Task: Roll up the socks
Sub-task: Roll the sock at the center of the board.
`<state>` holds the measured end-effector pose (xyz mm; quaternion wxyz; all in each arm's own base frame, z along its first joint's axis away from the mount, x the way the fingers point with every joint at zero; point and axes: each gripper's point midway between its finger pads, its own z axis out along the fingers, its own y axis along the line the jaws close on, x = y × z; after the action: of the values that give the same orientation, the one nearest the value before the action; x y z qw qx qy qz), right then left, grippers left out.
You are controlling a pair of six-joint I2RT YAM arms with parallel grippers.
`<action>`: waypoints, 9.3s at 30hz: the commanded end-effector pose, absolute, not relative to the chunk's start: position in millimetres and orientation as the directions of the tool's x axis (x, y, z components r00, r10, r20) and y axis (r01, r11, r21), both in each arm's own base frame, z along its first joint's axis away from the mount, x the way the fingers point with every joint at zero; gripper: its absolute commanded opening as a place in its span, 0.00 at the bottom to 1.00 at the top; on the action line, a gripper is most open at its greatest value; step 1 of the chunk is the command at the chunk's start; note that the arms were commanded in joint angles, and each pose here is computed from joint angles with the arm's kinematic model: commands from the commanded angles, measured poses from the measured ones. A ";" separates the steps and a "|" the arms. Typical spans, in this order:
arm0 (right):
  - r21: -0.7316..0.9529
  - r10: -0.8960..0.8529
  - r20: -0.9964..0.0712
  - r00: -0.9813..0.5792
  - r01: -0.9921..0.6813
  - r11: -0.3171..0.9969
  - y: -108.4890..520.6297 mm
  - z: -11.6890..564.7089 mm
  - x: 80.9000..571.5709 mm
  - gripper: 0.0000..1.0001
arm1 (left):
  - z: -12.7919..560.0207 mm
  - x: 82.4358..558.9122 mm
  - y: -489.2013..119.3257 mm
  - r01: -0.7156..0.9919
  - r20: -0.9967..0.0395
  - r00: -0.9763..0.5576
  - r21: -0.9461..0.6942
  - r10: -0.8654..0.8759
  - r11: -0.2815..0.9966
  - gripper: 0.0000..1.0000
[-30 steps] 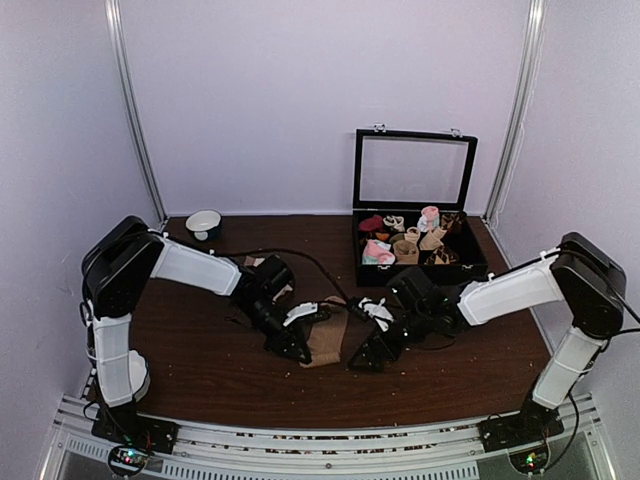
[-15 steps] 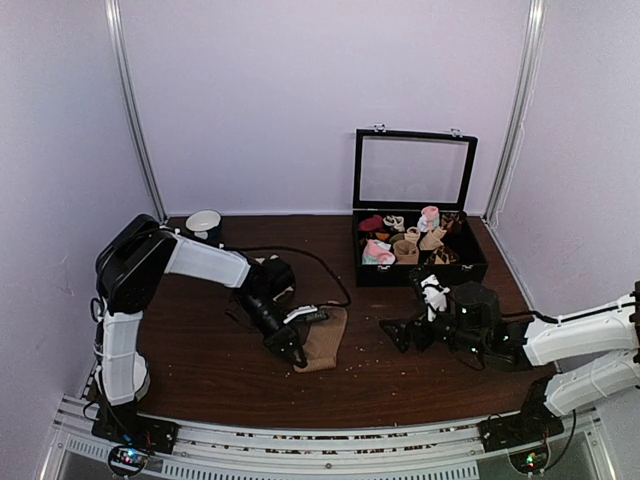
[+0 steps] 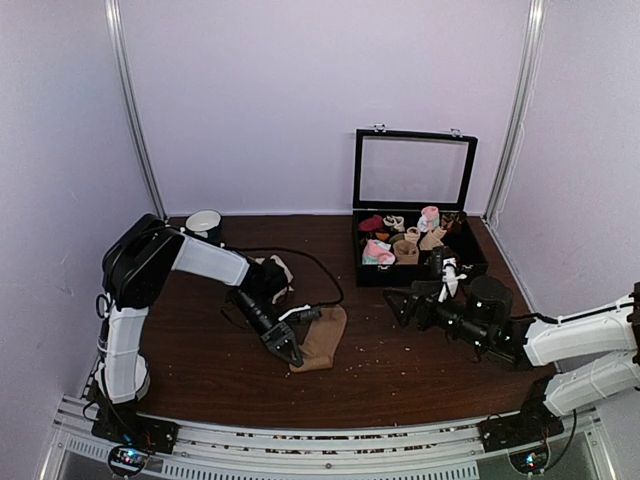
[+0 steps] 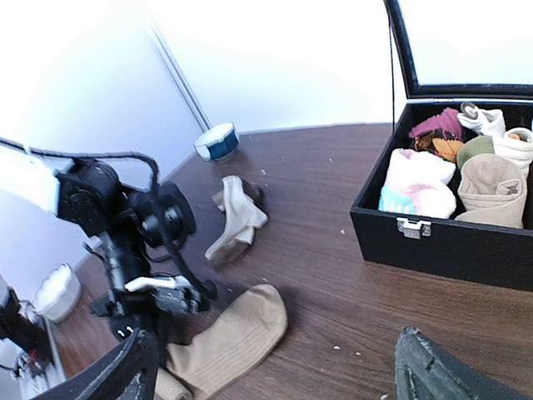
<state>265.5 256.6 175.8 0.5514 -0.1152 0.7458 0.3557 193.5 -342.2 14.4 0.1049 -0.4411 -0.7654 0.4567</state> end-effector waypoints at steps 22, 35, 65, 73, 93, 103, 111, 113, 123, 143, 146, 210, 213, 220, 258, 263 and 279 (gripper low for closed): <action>-0.423 -0.644 -0.736 0.209 -0.885 0.197 434.2 60.7 172.2 0.42 | -33.9 210.5 -321.5 0.635 -0.065 -0.558 -0.675 0.827 0.375 0.00; -0.400 -0.722 -0.671 0.168 -0.902 0.162 431.0 12.4 186.0 0.35 | -28.3 210.8 -324.3 0.635 -0.078 -0.551 -0.684 0.831 0.358 0.00; -0.097 -0.843 -0.524 -0.124 -0.974 0.204 388.6 -47.1 182.3 0.07 | 29.6 210.5 -335.3 0.705 -0.319 -0.474 -0.696 0.821 0.136 0.34; 0.146 -0.770 -0.546 -0.329 -0.943 0.299 383.6 -34.1 182.6 0.00 | 64.9 251.5 -309.7 0.857 -0.512 -0.412 -0.499 0.754 0.129 0.45; 0.702 -0.386 -0.379 -0.841 -0.533 0.472 378.5 -23.9 217.9 0.00 | 51.8 213.1 -343.2 0.976 -0.636 0.091 -0.097 0.767 -0.196 0.43; 0.681 -0.429 -0.336 -0.839 -0.531 0.505 371.4 -39.4 215.3 0.00 | 45.6 234.3 -363.6 0.977 -0.603 0.201 0.063 0.772 -0.205 0.45; 0.681 -0.431 -0.334 -0.838 -0.530 0.505 370.0 -40.3 217.2 0.00 | 32.4 237.4 -368.2 0.972 -0.576 0.218 0.057 0.788 -0.228 0.34; 0.681 -0.433 -0.332 -0.838 -0.531 0.504 370.3 -40.7 216.6 0.00 | 31.5 234.9 -369.4 0.970 -0.577 0.225 0.052 0.785 -0.239 0.33; 0.661 -0.442 -0.386 -0.810 -0.577 0.480 373.1 -30.2 220.5 0.01 | 25.0 213.7 -371.3 0.969 -0.573 0.146 -0.081 0.806 -0.232 0.07; 0.125 -0.541 -0.771 -0.337 -0.912 0.390 356.7 36.3 196.3 0.38 | 12.1 185.0 -325.1 0.816 -0.292 -0.344 -0.564 0.893 0.130 0.00; 0.001 -0.595 -0.771 -0.228 -0.934 0.357 354.0 38.1 185.6 0.39 | 17.7 183.2 -328.0 0.788 -0.273 -0.359 -0.601 0.892 0.134 0.00; 0.040 -0.849 -0.522 -0.086 -0.996 0.076 394.2 -26.4 157.8 0.00 | 110.5 302.3 -326.8 0.809 -0.532 -0.524 -0.555 0.666 0.193 0.34; 0.052 -0.853 -0.514 -0.088 -0.996 0.071 394.2 -29.1 156.3 0.00 | 95.6 321.4 -347.9 0.846 -0.550 -0.499 -0.477 0.670 0.238 0.33; 0.043 -0.868 -0.489 -0.083 -0.997 0.071 390.3 -30.0 157.4 0.00 | 58.5 325.6 -386.6 0.899 -0.543 -0.418 -0.360 0.729 0.247 0.32; 0.521 -0.779 -0.345 -0.523 -0.798 0.304 375.4 -34.1 154.7 0.00 | 77.0 354.5 -348.5 0.920 -0.540 -0.385 -0.161 0.748 0.358 0.34; 0.580 -0.745 -0.265 -0.612 -0.718 0.384 361.0 -52.0 161.8 0.00 | 105.4 336.2 -335.0 0.949 -0.608 -0.311 -0.154 0.730 0.276 0.34; 0.594 -0.658 -0.118 -0.744 -0.584 0.553 332.4 -86.3 183.9 0.00 | 81.1 185.8 -336.9 0.971 -0.690 0.057 -0.130 0.722 -0.201 0.34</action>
<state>201.2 409.6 22.0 0.0534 -0.4285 0.7637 0.4799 199.9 -316.7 67.0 -0.1355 -0.6679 -0.6615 0.3130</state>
